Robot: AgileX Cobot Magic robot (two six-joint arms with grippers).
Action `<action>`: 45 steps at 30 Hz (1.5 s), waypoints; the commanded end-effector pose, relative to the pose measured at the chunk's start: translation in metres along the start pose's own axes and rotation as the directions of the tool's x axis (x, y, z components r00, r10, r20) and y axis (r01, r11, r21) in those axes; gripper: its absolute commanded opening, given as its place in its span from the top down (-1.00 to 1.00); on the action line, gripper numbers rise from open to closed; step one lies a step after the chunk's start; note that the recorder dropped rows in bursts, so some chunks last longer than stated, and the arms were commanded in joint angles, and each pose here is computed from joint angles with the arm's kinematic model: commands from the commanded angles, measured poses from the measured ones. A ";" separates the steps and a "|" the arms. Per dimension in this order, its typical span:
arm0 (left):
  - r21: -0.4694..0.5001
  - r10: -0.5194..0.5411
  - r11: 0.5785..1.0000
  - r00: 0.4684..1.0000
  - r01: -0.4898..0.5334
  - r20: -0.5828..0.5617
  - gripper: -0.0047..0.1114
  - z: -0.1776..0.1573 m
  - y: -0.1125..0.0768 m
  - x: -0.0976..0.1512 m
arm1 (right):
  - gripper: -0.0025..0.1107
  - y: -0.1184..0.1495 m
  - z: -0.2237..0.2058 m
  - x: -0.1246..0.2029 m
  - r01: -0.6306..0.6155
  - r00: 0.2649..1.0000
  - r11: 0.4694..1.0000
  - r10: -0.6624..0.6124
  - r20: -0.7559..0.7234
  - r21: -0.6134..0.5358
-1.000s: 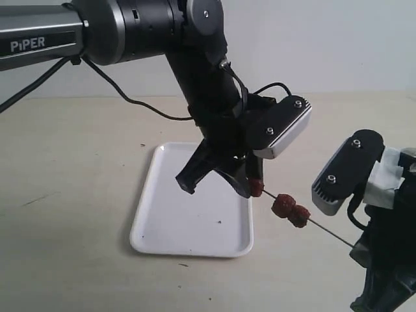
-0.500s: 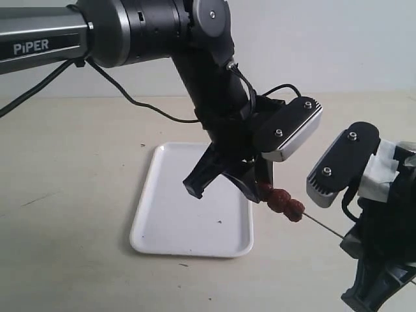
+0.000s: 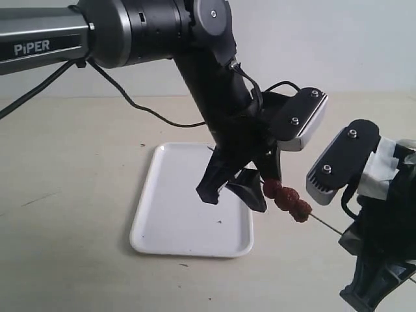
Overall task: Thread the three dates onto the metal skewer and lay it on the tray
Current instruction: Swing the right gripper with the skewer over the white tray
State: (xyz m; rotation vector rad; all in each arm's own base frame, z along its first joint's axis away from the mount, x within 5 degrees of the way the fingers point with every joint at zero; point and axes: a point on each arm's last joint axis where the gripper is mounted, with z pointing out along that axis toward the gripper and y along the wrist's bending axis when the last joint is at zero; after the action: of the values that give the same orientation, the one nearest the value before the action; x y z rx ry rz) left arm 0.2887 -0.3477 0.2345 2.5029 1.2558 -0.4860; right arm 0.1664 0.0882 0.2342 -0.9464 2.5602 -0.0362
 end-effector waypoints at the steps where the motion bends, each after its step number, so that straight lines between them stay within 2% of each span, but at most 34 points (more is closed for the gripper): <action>1: -0.019 -0.094 0.995 0.995 0.094 0.025 -0.14 -0.007 -0.001 -0.006 | 0.96 0.000 -0.002 -0.003 0.005 1.000 1.000 -0.005 0.020 0.002; 3: -0.056 -0.088 0.995 0.996 0.088 -0.002 -0.12 -0.015 0.000 -0.004 | 0.96 -0.001 -0.002 -0.002 -0.017 1.000 1.000 0.017 0.013 0.006; 6: -0.108 -0.143 0.985 0.988 0.136 -0.057 -0.12 -0.029 -0.001 -0.002 | 0.96 -0.002 -0.002 -0.002 -0.068 0.998 0.998 0.068 0.013 0.018; 9: -0.133 -0.192 0.974 0.980 0.184 -0.053 -0.12 -0.044 -0.003 0.001 | 0.96 -0.005 -0.002 -0.001 -0.104 0.995 0.994 0.104 0.007 0.046; 11: -0.150 -0.254 0.958 0.966 0.245 -0.046 -0.12 -0.056 -0.004 0.008 | 0.96 -0.006 -0.002 0.000 -0.121 0.993 0.991 0.121 -0.001 0.060; 12: -0.184 -0.317 0.935 0.947 0.303 -0.052 -0.12 -0.070 -0.004 0.018 | 0.96 -0.006 -0.002 0.000 -0.144 0.990 0.988 0.144 -0.001 0.062; 14: -0.274 -0.533 0.818 0.845 0.506 -0.033 -0.12 -0.098 -0.005 0.044 | 0.96 -0.006 -0.002 -0.002 -0.211 0.978 0.976 0.210 0.019 0.059; 15: -0.349 -0.767 0.591 0.640 0.727 0.034 -0.03 -0.118 -0.007 0.062 | 0.96 -0.006 0.000 -0.005 -0.280 0.960 0.959 0.279 0.041 0.049; 16: -0.391 -0.842 0.472 0.536 0.790 0.067 0.04 -0.128 -0.009 0.073 | 0.96 -0.005 0.002 -0.006 -0.306 0.951 0.951 0.304 0.049 0.037; 17: -0.443 -0.908 0.310 0.399 0.842 0.124 0.20 -0.146 -0.013 0.092 | 0.96 -0.003 0.007 -0.011 -0.339 0.939 0.941 0.338 0.066 0.005; 18: -0.447 -0.926 0.238 0.340 0.862 0.164 0.32 -0.156 -0.016 0.099 | 0.96 -0.001 0.013 -0.016 -0.361 0.930 0.932 0.362 0.072 -0.025; 19: -0.446 -0.936 0.145 0.269 0.883 0.228 0.61 -0.174 -0.023 0.110 | 0.96 0.003 0.024 -0.022 -0.396 0.914 0.916 0.400 0.064 -0.064; 21: -0.445 -0.930 0.095 0.239 0.890 0.279 0.91 -0.193 -0.031 0.117 | 0.96 0.006 0.038 -0.030 -0.456 0.885 0.883 0.463 0.051 -0.109; 25: -0.417 -0.902 -0.031 0.154 0.908 0.402 0.92 -0.231 -0.051 0.124 | 0.96 0.008 0.060 -0.060 -0.579 0.803 0.795 0.594 0.045 -0.179; 26: -0.401 -0.880 -0.080 0.124 0.913 0.458 0.92 -0.249 -0.063 0.123 | 0.96 0.007 0.067 -0.077 -0.636 0.750 0.741 0.659 0.052 -0.216; 28: -0.394 -0.829 -0.126 0.121 0.911 0.546 0.92 -0.267 -0.073 0.117 | 0.96 0.005 0.073 -0.093 -0.685 0.699 0.689 0.713 0.052 -0.239; 30: -0.399 -0.758 -0.154 0.151 0.904 0.634 0.92 -0.283 -0.085 0.109 | 0.96 0.003 0.082 -0.109 -0.729 0.650 0.638 0.759 0.040 -0.247; 32: -0.411 -0.696 -0.165 0.190 0.896 0.692 0.92 -0.294 -0.098 0.099 | 0.96 0.001 0.093 -0.121 -0.769 0.606 0.592 0.795 0.023 -0.240; 37: -0.428 -0.607 -0.183 0.240 0.885 0.758 0.92 -0.302 -0.124 0.087 | 0.96 0.000 0.121 -0.141 -0.830 0.534 0.518 0.845 -0.028 -0.207; 39: -0.428 -0.595 -0.189 0.244 0.884 0.766 0.92 -0.298 -0.131 0.086 | 0.96 0.003 0.131 -0.148 -0.838 0.526 0.508 0.850 -0.042 -0.199; 42: -0.437 -0.592 -0.201 0.247 0.877 0.767 0.92 -0.293 -0.140 0.088 | 0.96 0.012 0.141 -0.161 -0.827 0.545 0.531 0.837 -0.037 -0.184; 45: -0.442 -0.601 -0.230 0.231 0.867 0.765 0.92 -0.290 -0.147 0.097 | 0.96 0.022 0.148 -0.167 -0.827 0.556 0.547 0.831 -0.035 -0.132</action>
State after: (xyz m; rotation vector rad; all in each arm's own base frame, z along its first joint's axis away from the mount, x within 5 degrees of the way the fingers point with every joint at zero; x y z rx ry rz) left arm 0.2714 -0.0844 0.4418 0.4416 2.0922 -0.2457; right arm 0.3227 0.2172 0.1583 0.3560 2.7277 0.4907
